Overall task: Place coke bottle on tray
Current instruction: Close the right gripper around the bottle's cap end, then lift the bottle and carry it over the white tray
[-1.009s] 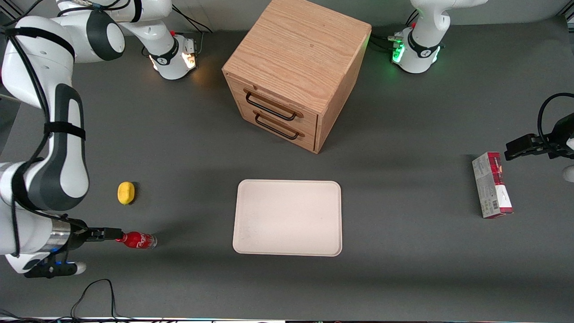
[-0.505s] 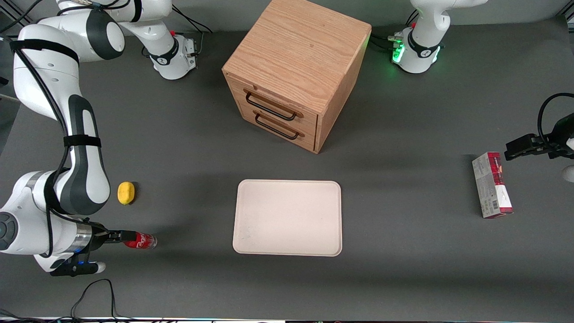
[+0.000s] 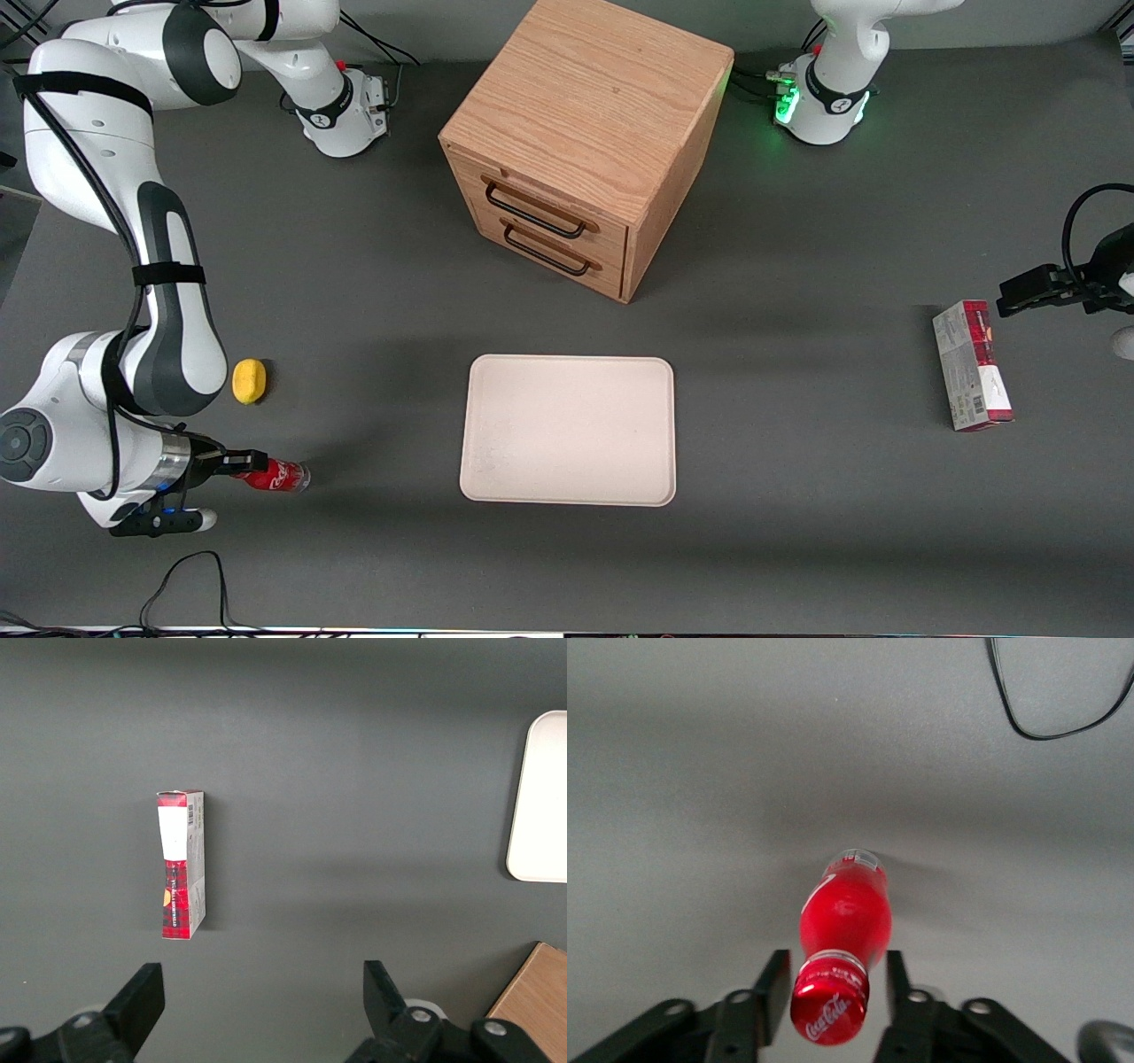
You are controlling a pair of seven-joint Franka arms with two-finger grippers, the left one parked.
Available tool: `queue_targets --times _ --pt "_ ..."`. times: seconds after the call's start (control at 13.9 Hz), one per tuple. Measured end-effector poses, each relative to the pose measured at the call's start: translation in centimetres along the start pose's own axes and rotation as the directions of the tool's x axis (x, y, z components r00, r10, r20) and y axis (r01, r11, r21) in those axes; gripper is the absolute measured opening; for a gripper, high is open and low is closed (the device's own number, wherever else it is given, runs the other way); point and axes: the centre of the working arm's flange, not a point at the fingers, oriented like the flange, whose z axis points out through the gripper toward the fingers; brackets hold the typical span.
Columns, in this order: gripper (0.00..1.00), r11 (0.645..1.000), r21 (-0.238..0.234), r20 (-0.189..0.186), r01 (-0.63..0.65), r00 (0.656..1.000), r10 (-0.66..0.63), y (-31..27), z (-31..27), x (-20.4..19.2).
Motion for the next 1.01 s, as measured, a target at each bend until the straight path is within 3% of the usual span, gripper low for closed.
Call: queue_targets --times 0.07,0.14,0.58,0.72,1.01 --pt "0.35 1.000 0.000 -0.002 0.000 1.000 0.000 0.0 -0.2 0.0" --pt "0.32 1.000 0.000 -0.002 -0.001 1.000 0.001 0.1 -0.2 -0.1" --pt "0.32 1.000 0.004 -0.018 -0.009 1.000 0.009 -0.4 -1.2 0.0" --pt "0.32 1.000 0.005 -0.048 -0.024 0.999 0.024 -0.7 -4.4 -0.3" --pt "0.32 0.998 0.003 -0.017 -0.069 0.997 0.069 -1.2 -13.6 -3.5"
